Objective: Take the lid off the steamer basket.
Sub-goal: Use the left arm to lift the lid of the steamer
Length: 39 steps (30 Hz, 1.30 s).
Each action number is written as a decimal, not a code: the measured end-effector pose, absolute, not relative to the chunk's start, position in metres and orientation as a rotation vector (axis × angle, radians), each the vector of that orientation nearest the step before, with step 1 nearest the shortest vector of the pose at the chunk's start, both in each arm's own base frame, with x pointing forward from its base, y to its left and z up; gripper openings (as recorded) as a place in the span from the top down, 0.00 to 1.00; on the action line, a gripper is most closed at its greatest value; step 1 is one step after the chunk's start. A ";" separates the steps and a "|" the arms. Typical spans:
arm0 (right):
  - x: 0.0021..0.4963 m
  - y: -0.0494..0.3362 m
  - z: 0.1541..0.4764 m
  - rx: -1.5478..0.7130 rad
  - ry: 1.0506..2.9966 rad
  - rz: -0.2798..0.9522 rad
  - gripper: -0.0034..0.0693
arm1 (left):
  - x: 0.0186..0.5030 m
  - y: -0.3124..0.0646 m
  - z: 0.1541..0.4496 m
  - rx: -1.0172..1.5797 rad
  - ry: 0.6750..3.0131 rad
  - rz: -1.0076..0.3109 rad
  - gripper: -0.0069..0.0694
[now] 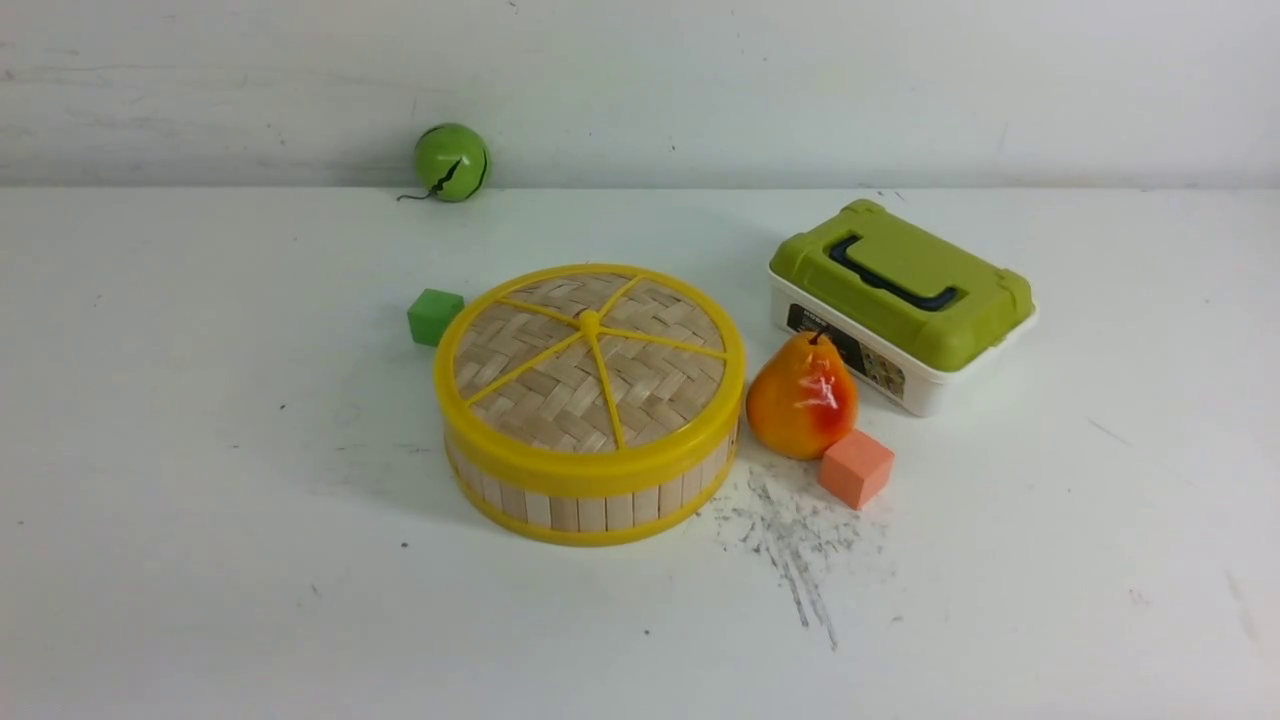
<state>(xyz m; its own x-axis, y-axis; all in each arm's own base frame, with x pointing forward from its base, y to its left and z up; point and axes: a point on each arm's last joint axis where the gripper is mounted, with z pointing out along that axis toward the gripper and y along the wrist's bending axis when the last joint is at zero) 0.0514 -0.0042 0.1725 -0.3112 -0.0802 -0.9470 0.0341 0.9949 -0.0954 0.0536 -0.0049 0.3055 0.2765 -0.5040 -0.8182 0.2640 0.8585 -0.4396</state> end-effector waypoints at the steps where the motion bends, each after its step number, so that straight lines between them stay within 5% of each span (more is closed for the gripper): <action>1: 0.051 -0.004 0.172 -0.033 1.884 -0.113 0.62 | 0.064 -0.007 0.317 -0.232 1.311 -0.492 0.85; 8: 0.051 -0.004 0.172 -0.033 1.884 -0.113 0.62 | 0.129 -0.017 0.341 -0.181 1.746 -0.354 0.93; 19: 0.051 -0.004 0.172 -0.033 1.884 -0.113 0.62 | 0.241 -0.032 0.333 -0.095 2.243 -0.215 0.93; 27: 0.051 -0.004 0.172 -0.033 1.884 -0.113 0.62 | 0.288 -0.058 0.335 -0.021 2.475 -0.377 0.93; 39: 0.051 -0.004 0.172 -0.033 1.884 -0.113 0.62 | 0.345 -0.173 0.331 0.384 2.562 -0.482 0.93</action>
<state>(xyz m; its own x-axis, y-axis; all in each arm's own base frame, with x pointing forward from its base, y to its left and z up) 0.0514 -0.0042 0.1725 -0.3112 -0.0802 -0.9470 0.0341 0.9949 -0.0954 0.3453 -0.1735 0.3305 -0.8344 0.1771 -0.5219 0.3546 0.8975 -0.2624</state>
